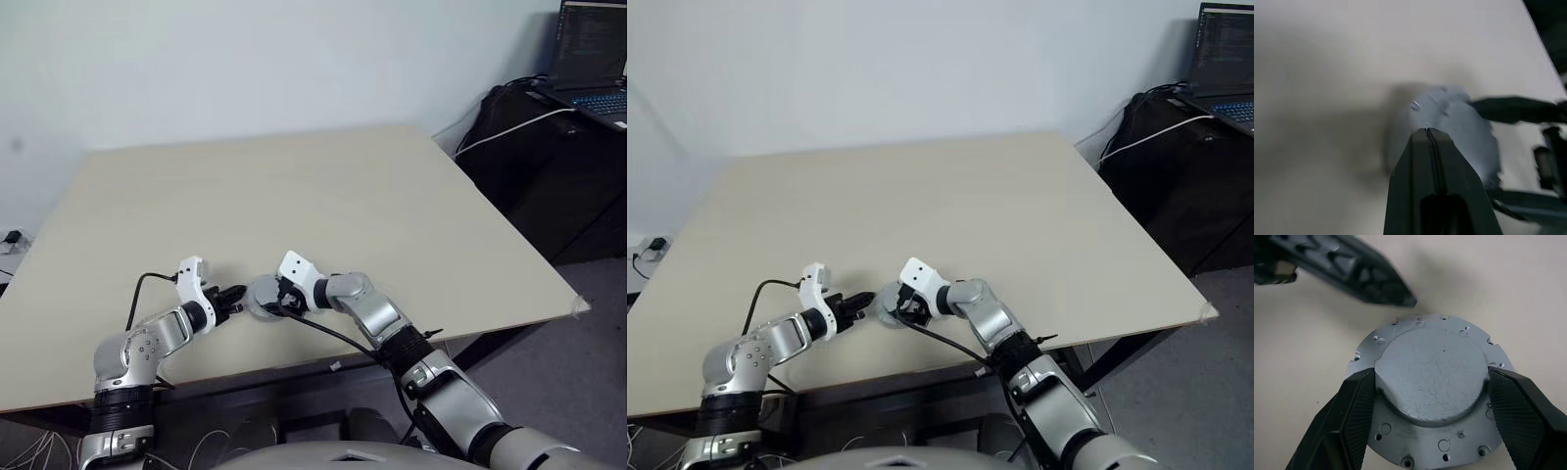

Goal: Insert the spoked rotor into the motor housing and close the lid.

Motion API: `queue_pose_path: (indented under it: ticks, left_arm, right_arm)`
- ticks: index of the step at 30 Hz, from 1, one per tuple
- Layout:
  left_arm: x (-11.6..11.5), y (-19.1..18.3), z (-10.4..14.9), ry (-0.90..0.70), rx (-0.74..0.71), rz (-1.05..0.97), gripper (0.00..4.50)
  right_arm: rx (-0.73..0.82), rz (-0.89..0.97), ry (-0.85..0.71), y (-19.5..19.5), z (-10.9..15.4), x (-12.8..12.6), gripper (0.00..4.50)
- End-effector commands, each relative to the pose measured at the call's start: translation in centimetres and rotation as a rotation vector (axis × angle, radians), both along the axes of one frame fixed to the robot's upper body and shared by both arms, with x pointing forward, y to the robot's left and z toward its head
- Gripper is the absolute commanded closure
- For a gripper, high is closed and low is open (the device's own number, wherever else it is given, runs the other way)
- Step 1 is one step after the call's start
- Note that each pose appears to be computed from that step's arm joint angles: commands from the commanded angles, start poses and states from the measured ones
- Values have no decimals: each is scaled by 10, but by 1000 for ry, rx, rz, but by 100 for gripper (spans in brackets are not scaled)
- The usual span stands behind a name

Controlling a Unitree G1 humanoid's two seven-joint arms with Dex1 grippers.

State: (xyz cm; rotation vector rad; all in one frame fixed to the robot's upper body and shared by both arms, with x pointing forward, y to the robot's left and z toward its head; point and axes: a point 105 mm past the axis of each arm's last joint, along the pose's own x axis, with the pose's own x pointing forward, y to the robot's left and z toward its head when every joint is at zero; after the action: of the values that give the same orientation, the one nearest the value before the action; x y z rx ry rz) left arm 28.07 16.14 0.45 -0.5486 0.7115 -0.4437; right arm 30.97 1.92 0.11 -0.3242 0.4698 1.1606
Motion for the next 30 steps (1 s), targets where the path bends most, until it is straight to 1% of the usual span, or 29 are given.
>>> queue_pose_path:
  ticks: [1, 9, 15, 25, 30]
  left_arm:
    - [-2, -16, 11, -21, -11, -114, 450]
    - [-2, -22, 11, -23, 1, -138, 450]
    - [8, -11, 13, -52, 18, -63, 450]
    - [14, -8, -3, 24, 81, 13, 450]
    - [8, -14, -9, 58, 77, -14, 450]
  right_arm:
    - [-46, -12, 20, -7, -8, 0, 129]
    - [-46, -8, 17, -6, -8, -1, 129]
    - [-47, -7, 16, -6, -8, -2, 129]
    - [-44, 0, 17, -4, -7, -3, 129]
    - [-44, -1, 16, -4, -8, -3, 129]
